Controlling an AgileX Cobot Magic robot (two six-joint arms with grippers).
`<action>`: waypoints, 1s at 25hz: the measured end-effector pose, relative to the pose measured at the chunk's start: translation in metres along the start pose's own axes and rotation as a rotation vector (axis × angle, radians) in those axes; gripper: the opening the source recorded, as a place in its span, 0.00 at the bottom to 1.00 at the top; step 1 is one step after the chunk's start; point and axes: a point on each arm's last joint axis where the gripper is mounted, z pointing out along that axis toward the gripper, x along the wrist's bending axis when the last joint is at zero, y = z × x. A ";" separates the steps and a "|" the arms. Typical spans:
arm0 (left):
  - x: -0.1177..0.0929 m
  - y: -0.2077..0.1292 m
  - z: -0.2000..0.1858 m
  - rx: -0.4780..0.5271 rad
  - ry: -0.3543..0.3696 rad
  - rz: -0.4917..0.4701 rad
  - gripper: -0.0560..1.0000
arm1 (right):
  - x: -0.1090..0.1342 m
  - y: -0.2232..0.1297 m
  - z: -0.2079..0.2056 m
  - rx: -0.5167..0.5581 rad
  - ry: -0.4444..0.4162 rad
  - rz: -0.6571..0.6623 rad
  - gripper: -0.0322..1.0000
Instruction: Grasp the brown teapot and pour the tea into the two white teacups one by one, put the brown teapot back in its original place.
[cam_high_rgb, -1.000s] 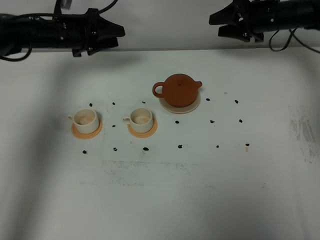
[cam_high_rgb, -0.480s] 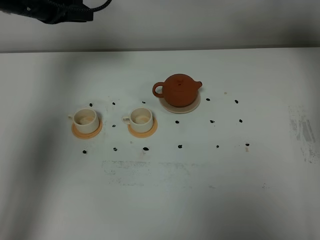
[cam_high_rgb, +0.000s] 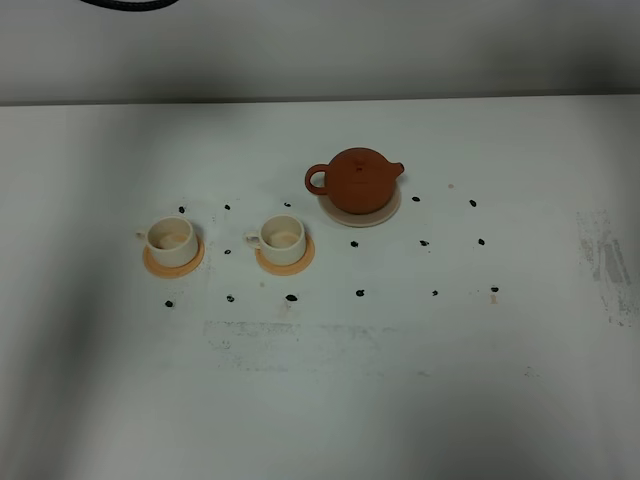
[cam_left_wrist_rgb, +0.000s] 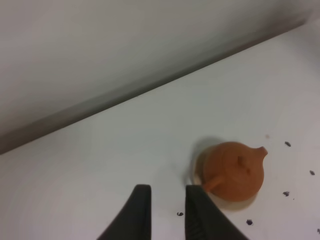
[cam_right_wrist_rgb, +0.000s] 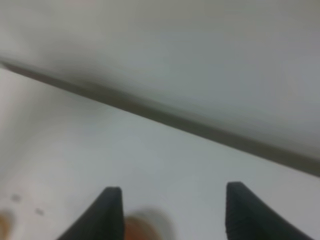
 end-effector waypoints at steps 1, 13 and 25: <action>-0.002 0.001 -0.004 0.006 0.008 0.011 0.20 | 0.001 -0.002 0.001 0.024 -0.034 -0.008 0.45; -0.033 -0.038 -0.073 0.046 0.212 0.095 0.20 | 0.036 0.001 -0.070 0.046 -0.195 -0.060 0.45; -0.096 -0.142 -0.169 0.058 0.389 0.068 0.20 | 0.057 -0.050 -0.082 0.199 -0.076 -0.061 0.42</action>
